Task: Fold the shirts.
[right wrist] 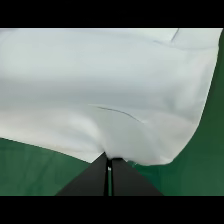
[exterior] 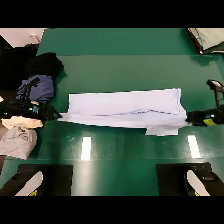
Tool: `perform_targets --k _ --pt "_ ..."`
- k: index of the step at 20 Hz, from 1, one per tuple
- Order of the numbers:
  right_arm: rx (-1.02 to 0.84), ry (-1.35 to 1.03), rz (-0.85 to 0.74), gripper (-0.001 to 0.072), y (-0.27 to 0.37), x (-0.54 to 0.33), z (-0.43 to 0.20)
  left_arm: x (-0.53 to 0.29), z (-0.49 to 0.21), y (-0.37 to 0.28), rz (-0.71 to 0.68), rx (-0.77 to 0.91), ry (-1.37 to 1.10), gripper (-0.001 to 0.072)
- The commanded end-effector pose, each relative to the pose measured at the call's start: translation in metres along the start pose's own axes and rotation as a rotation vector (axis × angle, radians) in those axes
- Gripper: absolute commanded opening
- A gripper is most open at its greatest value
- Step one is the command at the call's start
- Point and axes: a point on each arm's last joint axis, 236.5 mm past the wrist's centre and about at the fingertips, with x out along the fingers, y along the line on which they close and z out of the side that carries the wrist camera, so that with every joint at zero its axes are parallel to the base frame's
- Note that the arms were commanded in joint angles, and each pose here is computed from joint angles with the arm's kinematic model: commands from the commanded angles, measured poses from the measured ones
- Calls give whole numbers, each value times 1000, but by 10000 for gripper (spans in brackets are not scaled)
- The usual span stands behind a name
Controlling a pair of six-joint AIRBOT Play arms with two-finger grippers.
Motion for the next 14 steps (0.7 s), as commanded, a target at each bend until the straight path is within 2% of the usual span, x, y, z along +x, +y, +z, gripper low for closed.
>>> perform_targets --k 1,8,14 --pt "-25 -55 7 14 10 19 43 13 29 17 22 -58 -73 20" --pt "-16 -62 6 14 10 30 118 18 87 25 4 -121 -218 20" --pt "-7 -44 6 17 7 47 146 36 114 41 0 -157 -207 20"
